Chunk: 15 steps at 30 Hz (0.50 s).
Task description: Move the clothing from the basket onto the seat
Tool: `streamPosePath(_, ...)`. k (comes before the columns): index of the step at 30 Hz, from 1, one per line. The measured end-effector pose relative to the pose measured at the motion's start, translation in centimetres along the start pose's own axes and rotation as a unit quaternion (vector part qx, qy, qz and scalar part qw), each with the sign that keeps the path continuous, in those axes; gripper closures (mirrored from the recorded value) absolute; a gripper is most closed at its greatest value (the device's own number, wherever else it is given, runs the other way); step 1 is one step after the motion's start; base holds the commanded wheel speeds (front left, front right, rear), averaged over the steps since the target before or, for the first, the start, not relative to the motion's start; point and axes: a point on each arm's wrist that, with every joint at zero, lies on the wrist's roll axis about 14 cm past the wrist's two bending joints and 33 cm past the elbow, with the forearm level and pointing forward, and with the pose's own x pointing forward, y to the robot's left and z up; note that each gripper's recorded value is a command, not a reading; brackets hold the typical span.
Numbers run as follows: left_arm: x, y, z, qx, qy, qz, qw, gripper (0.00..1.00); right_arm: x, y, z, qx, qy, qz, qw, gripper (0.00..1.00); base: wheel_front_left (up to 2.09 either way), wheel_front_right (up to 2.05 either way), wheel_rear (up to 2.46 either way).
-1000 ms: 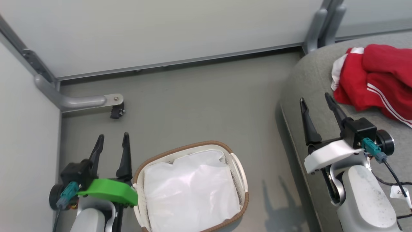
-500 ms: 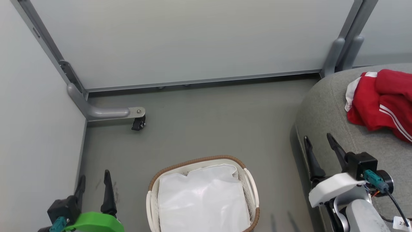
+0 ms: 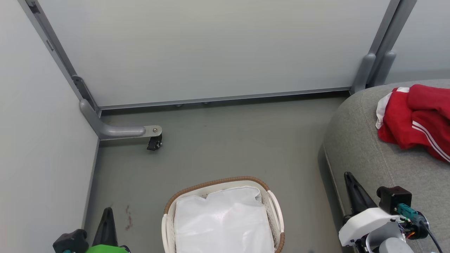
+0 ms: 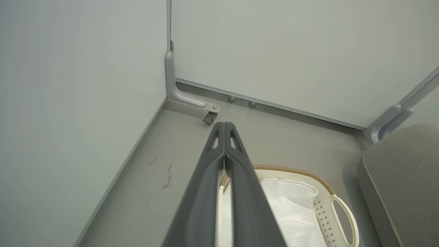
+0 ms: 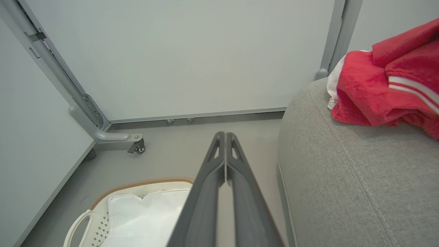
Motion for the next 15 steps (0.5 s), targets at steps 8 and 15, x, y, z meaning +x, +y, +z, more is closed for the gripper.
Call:
streamPosePath(8,0.13,0.43,0.3,-0.069,0.001,0.015,0.998,1.0,0.06,-0.79,0.25,0.077,0.0,-0.022,0.997,1.0,0.0,0.0,0.0)
streamPosePath(15,0.33,0.62,0.74,-0.123,-0.002,0.023,0.992,1.0,0.12,-1.18,0.57,0.138,-0.003,-0.033,0.99,1.0,0.0,0.0,0.0)
